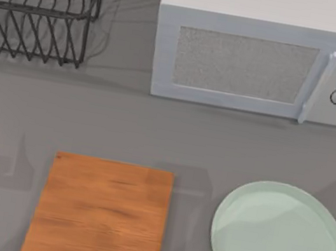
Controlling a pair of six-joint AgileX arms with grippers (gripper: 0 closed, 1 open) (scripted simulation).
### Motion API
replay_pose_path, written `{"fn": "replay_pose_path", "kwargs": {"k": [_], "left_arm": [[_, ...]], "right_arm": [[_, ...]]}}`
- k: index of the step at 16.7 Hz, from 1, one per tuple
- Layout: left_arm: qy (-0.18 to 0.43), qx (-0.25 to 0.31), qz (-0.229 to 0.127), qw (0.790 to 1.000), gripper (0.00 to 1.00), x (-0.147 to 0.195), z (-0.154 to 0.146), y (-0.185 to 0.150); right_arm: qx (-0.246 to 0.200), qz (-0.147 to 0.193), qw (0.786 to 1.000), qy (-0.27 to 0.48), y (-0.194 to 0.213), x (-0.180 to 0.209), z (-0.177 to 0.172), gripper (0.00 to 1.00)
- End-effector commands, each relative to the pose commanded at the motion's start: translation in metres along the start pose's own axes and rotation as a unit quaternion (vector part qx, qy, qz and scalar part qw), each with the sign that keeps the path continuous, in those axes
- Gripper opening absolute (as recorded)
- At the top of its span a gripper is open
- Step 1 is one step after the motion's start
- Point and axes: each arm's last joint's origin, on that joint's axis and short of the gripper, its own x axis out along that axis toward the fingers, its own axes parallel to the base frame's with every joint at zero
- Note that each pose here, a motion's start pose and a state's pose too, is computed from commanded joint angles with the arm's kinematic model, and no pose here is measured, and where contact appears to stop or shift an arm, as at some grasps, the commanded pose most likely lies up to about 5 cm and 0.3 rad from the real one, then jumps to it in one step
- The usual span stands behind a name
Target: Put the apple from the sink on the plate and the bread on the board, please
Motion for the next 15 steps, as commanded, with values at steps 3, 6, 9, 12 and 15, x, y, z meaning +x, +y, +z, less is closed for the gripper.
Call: {"fn": "replay_pose_path", "kwargs": {"k": [3,6,9,12,15], "left_arm": [[0.0,0.0,0.0,1.0,1.0,0.0,0.0,0.0],[0.0,0.0,0.0,1.0,1.0,0.0,0.0,0.0],[0.0,0.0,0.0,1.0,1.0,0.0,0.0,0.0],[0.0,0.0,0.0,1.0,1.0,0.0,0.0,0.0],[0.0,0.0,0.0,1.0,1.0,0.0,0.0,0.0]], "right_arm": [[0.003,-0.001,1.0,-0.026,-0.001,-0.03,0.006,0.0],[0.003,-0.003,0.999,-0.034,-0.002,-0.057,0.011,0.0],[0.004,0.003,1.0,-0.014,-0.001,-0.088,0.007,0.0],[0.003,0.001,1.0,-0.021,0.0,-0.122,0.005,0.0],[0.003,0.0,1.0,-0.024,0.0,-0.128,0.006,0.0]]}}
